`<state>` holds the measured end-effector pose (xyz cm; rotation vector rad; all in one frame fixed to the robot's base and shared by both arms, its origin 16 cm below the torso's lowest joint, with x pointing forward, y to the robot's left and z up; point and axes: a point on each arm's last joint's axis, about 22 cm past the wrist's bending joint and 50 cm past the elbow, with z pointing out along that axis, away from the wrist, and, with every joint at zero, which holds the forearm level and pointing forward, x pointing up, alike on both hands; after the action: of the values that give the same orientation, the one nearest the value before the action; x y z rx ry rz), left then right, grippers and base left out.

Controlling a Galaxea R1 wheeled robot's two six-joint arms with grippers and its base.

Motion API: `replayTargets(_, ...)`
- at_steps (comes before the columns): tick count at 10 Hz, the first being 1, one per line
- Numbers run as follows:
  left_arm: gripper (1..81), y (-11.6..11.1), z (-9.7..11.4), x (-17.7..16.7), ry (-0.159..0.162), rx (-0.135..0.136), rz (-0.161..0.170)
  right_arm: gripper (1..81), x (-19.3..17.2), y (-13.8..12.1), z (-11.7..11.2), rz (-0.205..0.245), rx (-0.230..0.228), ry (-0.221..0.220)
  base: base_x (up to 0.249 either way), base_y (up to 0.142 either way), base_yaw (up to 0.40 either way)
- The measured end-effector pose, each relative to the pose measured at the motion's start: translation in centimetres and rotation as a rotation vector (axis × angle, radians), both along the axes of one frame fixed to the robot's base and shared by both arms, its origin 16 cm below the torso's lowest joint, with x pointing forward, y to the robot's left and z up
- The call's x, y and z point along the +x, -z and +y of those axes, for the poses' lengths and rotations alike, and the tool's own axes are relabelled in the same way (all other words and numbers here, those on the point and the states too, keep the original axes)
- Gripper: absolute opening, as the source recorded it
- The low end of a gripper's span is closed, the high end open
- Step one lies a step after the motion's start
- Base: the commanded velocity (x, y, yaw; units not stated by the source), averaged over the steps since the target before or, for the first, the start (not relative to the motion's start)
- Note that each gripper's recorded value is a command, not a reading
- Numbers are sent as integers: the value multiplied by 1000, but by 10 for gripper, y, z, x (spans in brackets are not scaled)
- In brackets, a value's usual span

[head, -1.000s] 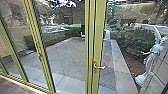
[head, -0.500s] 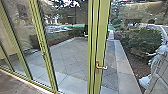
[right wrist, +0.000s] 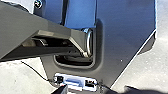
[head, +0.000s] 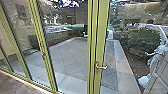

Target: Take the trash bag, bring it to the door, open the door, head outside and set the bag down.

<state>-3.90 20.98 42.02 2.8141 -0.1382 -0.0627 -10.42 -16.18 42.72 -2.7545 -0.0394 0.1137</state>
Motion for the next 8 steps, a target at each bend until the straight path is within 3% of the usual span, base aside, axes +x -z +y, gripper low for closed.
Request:
replayTargets(5,10,0,-3,4,-2,-6,2,811,1,1,-3,-2,-5,6,0,0,0)
replayTargets(8,10,-1,12,1,-2,2,9,811,-1,-4,-1,-4,23,10,0,0,0)
